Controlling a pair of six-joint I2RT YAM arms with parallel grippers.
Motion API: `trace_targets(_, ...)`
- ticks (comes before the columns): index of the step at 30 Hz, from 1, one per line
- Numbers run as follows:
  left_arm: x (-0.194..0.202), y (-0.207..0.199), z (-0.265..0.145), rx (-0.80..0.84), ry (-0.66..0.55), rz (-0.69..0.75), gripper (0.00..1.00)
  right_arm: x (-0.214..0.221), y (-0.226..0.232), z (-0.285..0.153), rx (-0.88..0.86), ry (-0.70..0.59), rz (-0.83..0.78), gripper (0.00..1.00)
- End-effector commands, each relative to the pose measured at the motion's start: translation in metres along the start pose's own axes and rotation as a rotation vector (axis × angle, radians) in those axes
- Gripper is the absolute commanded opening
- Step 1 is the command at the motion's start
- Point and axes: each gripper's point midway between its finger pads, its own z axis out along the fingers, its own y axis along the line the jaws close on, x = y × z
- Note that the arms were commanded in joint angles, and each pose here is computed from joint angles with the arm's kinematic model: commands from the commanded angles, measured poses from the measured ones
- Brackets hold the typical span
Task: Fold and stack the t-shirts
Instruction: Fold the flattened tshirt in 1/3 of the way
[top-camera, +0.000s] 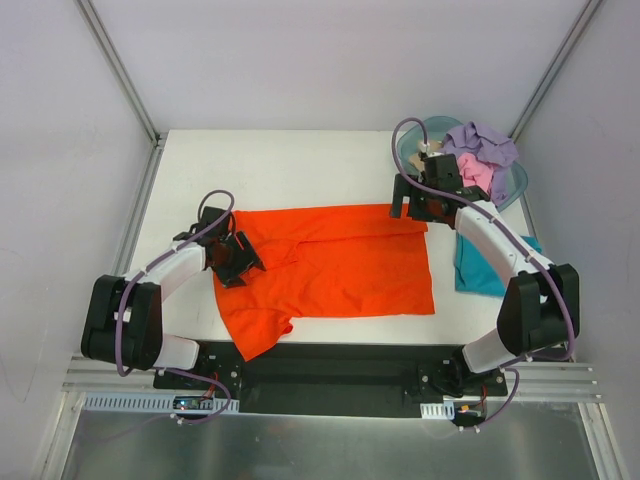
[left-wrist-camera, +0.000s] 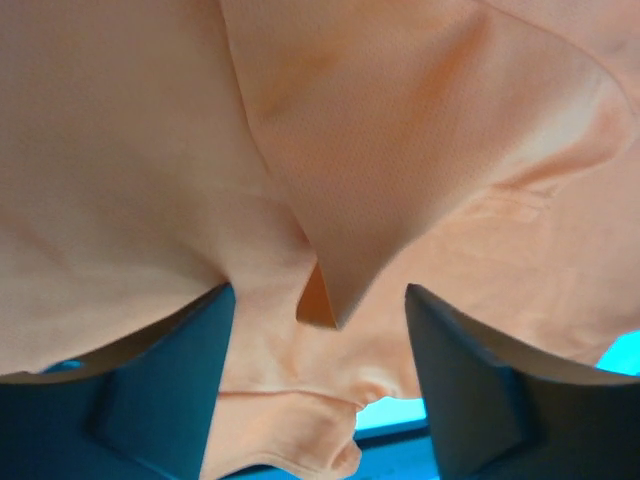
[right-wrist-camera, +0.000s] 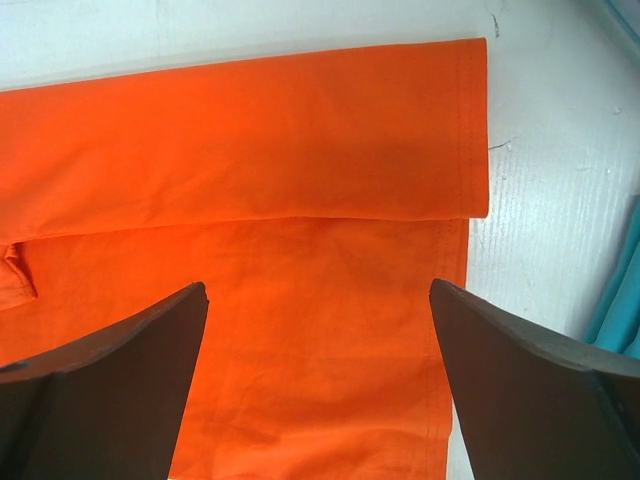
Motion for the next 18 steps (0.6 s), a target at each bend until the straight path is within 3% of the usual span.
trace_targets(1,-0.009,-0.020,-0.026,0.079,-0.043,0.045,0.78,-0.019,0.018,-0.020,-0.091,-0.086,-0.052,0.97)
trace_targets(2,-0.015,-0.026,-0.032,0.097,-0.064,0.053,0.99,-0.019,0.018,-0.020,-0.095,-0.086,-0.056,0.97)
trace_targets(11,-0.056,-0.065,-0.070,0.175,-0.212,0.128,0.99,-0.011,0.060,-0.022,-0.236,-0.041,-0.122,0.97)
trace_targets(16,-0.094,-0.073,-0.063,0.131,-0.258,0.112,0.99,0.028,0.150,-0.015,-0.495,0.088,-0.122,0.97)
trace_targets(18,-0.101,-0.075,-0.047,0.120,-0.221,0.106,0.99,0.041,0.191,-0.010,-0.610,0.134,-0.093,0.99)
